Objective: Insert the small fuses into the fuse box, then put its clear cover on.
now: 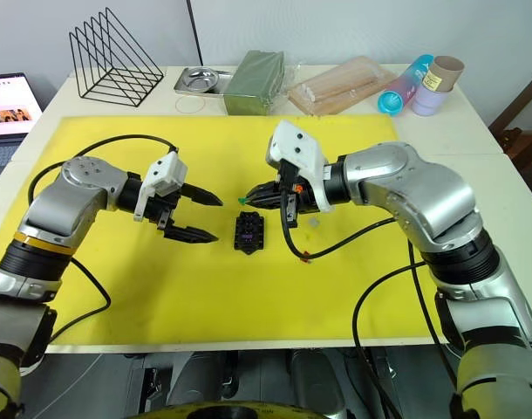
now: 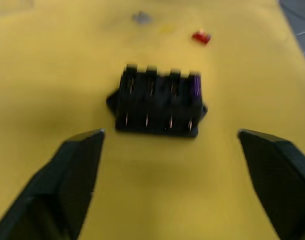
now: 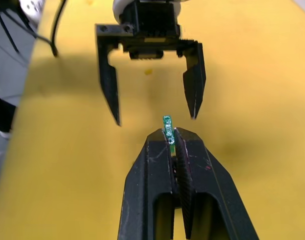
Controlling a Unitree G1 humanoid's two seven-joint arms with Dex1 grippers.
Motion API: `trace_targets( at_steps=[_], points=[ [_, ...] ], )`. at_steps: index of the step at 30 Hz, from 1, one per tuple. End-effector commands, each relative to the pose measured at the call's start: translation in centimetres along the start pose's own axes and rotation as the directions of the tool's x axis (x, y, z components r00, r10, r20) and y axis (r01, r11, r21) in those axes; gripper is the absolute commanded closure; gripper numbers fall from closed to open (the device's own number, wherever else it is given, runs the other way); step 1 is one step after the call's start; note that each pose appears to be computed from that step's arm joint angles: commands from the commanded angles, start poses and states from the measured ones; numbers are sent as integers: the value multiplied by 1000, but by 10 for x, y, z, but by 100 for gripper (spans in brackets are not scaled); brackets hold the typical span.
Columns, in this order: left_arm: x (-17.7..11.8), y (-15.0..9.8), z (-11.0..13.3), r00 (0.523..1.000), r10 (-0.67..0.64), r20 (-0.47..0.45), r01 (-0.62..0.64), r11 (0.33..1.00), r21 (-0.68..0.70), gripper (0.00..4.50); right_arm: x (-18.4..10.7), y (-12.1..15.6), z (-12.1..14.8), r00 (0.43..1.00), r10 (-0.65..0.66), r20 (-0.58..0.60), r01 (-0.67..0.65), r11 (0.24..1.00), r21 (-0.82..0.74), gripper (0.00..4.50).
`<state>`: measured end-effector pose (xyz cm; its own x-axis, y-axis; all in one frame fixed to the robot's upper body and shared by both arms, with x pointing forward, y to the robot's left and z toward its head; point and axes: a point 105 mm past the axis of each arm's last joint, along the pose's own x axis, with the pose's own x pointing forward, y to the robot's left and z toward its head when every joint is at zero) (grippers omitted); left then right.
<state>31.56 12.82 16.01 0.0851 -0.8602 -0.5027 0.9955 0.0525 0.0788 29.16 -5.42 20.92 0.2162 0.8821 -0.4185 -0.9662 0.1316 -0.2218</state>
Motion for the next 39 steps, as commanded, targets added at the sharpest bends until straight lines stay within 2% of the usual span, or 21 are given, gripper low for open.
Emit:
trace_targets(
  at_steps=[1,12,39],
  points=[
    [0,-1,-2,999,17,-29,-15,998,58,6,4,3,-1,1000,12,8,-11,999,-46,450],
    [17,-2,-4,997,72,-7,-71,994,79,6,21,5,-24,999,27,-18,-28,999,-36,450],
    [20,0,-2,995,102,18,-103,989,108,6,30,-1,-40,997,25,-66,-27,999,-32,450]
  ],
)
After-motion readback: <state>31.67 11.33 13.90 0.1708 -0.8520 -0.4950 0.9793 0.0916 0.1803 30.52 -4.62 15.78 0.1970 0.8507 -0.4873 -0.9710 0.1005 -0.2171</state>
